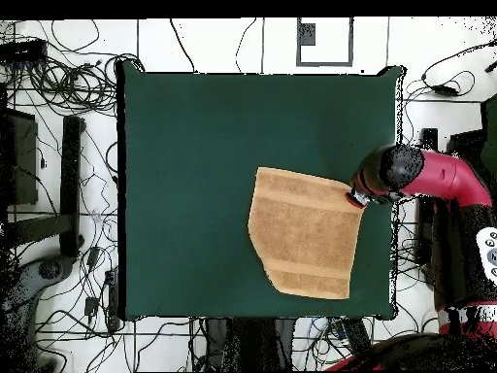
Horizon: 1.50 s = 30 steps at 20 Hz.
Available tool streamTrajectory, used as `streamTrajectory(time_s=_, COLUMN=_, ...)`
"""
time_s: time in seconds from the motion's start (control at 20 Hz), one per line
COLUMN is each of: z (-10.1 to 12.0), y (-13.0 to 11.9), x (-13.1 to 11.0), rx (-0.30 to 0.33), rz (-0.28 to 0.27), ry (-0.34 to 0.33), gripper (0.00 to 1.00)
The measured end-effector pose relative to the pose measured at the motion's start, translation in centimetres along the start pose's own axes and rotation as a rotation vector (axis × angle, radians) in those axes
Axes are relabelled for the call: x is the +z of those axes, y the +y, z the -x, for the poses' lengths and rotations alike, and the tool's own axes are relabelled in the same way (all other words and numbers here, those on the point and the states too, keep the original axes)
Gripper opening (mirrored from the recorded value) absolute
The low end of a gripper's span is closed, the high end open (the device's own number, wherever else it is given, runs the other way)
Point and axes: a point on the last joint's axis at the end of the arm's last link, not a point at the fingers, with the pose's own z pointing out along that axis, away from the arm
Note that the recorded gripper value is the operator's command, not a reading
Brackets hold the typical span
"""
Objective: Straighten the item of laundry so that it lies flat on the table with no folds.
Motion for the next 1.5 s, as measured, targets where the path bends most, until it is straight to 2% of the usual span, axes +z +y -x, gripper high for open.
streamTrajectory(time_s=0.45, z=0.0, y=-0.4, x=0.5, rx=-0.017, rz=-0.013, ry=0.003, gripper=0.0)
streamTrajectory(time_s=0.65, z=0.4, y=-0.8, x=0.4, rx=-0.055, rz=-0.023, ry=-0.006, gripper=0.0)
streamTrajectory(time_s=1.0, z=1.0, y=-1.4, x=2.4, rx=-0.153, rz=-0.017, ry=-0.012, gripper=0.0)
streamTrajectory(time_s=1.15, z=1.0, y=-1.6, x=2.3, rx=-0.183, rz=-0.015, ry=-0.011, gripper=0.0)
streamTrajectory(time_s=1.5, z=1.0, y=-1.6, x=2.3, rx=-0.213, rz=-0.015, ry=-0.011, gripper=0.0)
